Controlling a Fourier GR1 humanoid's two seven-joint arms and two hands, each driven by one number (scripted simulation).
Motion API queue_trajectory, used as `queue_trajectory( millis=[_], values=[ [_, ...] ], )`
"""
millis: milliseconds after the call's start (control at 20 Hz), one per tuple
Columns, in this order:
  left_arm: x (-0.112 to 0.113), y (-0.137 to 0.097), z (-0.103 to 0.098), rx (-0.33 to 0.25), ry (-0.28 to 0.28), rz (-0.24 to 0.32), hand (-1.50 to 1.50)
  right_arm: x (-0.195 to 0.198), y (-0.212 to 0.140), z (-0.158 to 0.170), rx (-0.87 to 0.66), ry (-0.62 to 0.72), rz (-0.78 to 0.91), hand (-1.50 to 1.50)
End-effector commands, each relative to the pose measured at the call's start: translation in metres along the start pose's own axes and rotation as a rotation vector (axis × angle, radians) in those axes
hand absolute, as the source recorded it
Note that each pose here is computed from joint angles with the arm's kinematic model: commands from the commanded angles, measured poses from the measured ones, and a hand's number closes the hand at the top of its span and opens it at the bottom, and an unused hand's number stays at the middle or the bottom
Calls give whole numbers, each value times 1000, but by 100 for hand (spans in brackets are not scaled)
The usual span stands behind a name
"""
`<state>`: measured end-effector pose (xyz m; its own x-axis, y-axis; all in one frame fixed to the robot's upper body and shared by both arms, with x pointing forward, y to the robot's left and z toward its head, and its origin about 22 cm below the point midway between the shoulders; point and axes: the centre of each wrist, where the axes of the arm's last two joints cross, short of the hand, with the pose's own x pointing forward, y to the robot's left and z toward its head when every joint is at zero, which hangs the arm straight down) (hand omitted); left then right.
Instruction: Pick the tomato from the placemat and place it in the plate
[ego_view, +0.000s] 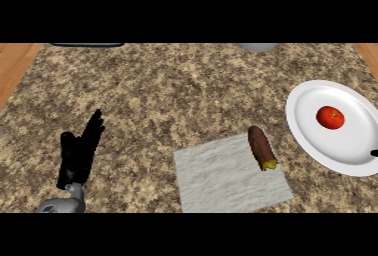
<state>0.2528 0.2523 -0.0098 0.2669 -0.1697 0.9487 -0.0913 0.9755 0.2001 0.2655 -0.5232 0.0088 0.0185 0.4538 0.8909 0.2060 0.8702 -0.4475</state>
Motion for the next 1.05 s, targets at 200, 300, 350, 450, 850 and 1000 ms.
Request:
queue_trajectory(
  millis=[200,300,350,450,850,1000],
  values=[
    [-5,-12,4,-3,16,23,0,-7,-22,18,-60,6,-6,-150],
    [11,3,-9,-2,-18,-6,0,0,-15,6,-98,-5,-13,-150],
    [6,-4,-8,4,13,19,0,1,-33,15,-92,1,-7,-150],
    [-9,-9,3,13,3,16,0,-15,-22,29,-137,19,-7,-150],
    [-10,-11,-3,-7,8,4,0,-14,-47,42,-175,45,30,-150],
    [20,-8,-14,-6,-11,7,0,-4,-63,39,-178,66,65,-150]
  ],
)
